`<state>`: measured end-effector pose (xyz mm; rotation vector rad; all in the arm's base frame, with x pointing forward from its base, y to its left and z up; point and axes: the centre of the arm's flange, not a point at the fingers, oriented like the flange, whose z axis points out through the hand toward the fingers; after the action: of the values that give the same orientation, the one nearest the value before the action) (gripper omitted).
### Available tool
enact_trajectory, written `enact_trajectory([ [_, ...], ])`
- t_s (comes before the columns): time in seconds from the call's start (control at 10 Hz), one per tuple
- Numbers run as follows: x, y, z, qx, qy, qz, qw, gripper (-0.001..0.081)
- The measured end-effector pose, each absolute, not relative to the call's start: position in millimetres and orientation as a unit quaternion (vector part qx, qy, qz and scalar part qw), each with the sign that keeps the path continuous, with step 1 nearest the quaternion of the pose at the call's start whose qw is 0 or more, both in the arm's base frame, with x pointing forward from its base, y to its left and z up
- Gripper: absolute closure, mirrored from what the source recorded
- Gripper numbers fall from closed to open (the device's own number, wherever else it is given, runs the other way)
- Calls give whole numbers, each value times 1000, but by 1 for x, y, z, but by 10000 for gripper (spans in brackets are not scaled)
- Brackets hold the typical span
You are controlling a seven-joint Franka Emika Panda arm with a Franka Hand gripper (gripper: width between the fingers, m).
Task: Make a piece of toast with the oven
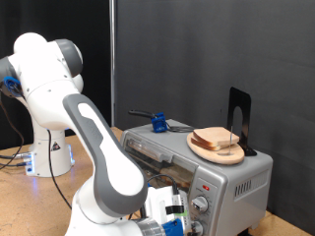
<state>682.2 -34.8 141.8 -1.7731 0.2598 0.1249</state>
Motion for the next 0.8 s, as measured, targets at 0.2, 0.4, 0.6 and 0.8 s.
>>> enact_trajectory([
  [0.2, 683, -37, 144, -772, 114, 52, 623, 705],
  [0.4, 684, -47, 161, -772, 111, 43, 624, 539],
  [0.6, 683, -50, 169, -773, 109, 42, 623, 356],
  [0.8, 680, -53, 172, -771, 107, 45, 626, 219],
])
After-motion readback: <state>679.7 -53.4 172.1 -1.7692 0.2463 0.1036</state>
